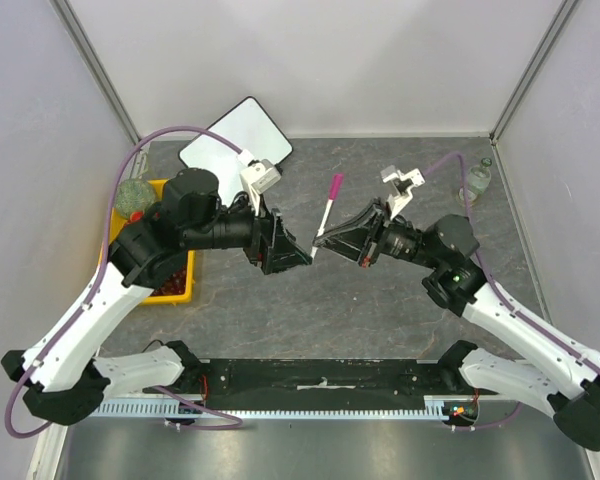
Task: Write a sentence on the whiteboard
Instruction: Pass from the right arm to the left
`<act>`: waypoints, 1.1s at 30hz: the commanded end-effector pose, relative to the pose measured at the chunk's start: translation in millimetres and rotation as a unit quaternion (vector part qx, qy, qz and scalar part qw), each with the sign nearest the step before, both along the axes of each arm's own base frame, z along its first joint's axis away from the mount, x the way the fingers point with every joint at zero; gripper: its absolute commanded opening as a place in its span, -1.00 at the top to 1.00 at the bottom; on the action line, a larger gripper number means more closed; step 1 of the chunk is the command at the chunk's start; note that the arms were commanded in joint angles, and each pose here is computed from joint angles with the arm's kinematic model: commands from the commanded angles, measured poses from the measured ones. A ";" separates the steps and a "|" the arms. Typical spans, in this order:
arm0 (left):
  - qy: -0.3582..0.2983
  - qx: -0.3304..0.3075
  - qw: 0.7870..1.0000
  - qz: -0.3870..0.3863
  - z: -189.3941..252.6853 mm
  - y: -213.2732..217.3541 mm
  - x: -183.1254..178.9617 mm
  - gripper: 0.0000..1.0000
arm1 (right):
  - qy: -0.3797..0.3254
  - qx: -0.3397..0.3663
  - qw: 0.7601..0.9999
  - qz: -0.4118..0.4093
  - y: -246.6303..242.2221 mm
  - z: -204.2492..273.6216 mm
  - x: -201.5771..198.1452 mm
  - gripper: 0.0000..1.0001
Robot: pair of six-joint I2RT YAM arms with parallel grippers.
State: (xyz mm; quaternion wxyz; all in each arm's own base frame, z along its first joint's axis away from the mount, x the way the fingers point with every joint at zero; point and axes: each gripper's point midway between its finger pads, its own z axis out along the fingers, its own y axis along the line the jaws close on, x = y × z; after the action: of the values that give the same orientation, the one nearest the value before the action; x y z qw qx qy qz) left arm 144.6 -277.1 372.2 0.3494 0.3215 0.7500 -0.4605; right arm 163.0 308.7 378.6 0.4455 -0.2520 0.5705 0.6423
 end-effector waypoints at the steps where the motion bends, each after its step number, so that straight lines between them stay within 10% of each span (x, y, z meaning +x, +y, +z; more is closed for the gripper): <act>1: -0.014 -0.020 0.999 0.035 3.8 1.5 9.2 -0.58 | 0.010 0.085 0.992 -0.092 -26.0 30.9 14.0 1.00; 12: 0.004 -0.081 0.996 -0.032 10.7 -42.5 18.2 -0.34 | 0.044 0.112 0.988 -0.096 -28.5 30.3 17.0 1.00; 17: 0.012 -0.094 0.994 -0.052 11.3 -50.0 16.9 0.93 | 0.048 0.114 0.987 -0.101 -30.3 29.4 17.5 1.00; 21: 0.011 -0.087 0.995 -0.040 7.2 -45.3 17.2 0.96 | 0.041 0.095 0.988 -0.117 -31.8 29.1 21.2 1.00; 28: -0.005 -0.073 0.997 -0.016 14.0 -26.5 10.4 0.96 | 0.003 0.036 0.986 -0.163 -44.6 34.8 36.2 -0.81; 33: 0.001 -0.043 0.999 -0.016 6.1 -15.2 1.8 0.96 | -0.017 0.014 0.994 -0.109 -49.2 43.6 37.2 -0.96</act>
State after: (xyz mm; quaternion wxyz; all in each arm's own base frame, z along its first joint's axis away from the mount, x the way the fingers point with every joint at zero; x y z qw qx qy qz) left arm 153.4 -305.3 368.4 0.3407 0.3058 0.7256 -0.5138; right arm 210.4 261.7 404.1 0.5352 -0.1286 0.5953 0.5853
